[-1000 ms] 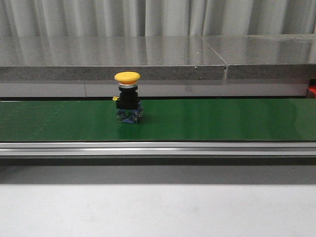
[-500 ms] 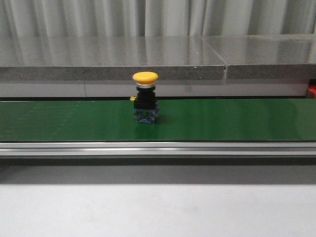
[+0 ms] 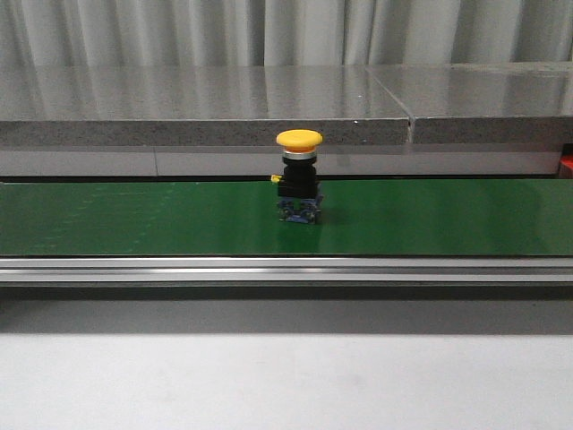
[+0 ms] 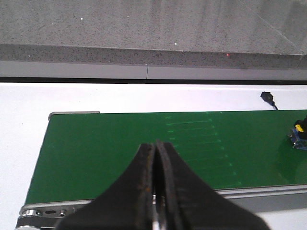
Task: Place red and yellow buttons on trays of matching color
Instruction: 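Carry the red button into the red tray and open the right gripper, then grasp the yellow button at the belt's end with the right gripper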
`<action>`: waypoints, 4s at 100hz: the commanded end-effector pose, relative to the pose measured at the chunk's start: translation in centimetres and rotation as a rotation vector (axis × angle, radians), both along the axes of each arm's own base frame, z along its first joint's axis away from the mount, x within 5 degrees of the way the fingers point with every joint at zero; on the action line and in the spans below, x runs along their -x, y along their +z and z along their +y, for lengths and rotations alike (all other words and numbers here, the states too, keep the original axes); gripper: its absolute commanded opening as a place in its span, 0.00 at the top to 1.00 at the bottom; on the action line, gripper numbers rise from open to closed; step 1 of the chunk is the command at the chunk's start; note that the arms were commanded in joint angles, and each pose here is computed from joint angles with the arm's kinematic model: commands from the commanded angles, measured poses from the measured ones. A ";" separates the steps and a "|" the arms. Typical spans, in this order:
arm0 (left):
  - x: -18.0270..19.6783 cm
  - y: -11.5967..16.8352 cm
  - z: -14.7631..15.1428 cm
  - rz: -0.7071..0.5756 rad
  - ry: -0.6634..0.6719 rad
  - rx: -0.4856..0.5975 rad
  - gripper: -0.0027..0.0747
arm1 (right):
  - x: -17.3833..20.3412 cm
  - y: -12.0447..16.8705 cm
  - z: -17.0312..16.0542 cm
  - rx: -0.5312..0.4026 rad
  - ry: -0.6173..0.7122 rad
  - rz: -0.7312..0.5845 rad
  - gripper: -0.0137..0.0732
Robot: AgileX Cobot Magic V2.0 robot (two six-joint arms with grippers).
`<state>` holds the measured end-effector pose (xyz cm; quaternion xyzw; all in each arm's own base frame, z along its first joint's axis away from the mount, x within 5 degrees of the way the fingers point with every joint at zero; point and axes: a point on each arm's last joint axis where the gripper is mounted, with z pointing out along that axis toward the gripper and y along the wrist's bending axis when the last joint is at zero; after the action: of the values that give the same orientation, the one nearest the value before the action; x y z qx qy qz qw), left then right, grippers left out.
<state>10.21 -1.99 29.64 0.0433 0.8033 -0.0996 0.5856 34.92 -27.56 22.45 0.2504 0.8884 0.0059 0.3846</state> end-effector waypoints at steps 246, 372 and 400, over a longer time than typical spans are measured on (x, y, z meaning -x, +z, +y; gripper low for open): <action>-0.3 1.4 0.1 -0.077 0.021 0.027 0.99 | 10.2 13.5 15.8 0.042 0.400 -0.310 0.21; -0.3 1.4 0.1 -0.077 0.021 0.027 0.99 | 5.0 4.0 27.2 0.326 0.813 -0.050 0.22; -0.3 1.4 0.1 -0.077 0.021 0.027 0.99 | 4.2 2.9 27.0 0.289 0.769 -0.048 0.51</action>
<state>10.21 -1.99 29.64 0.0433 0.8033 -0.0996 0.5856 30.24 -0.44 23.66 -0.1702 0.9133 0.0395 0.3679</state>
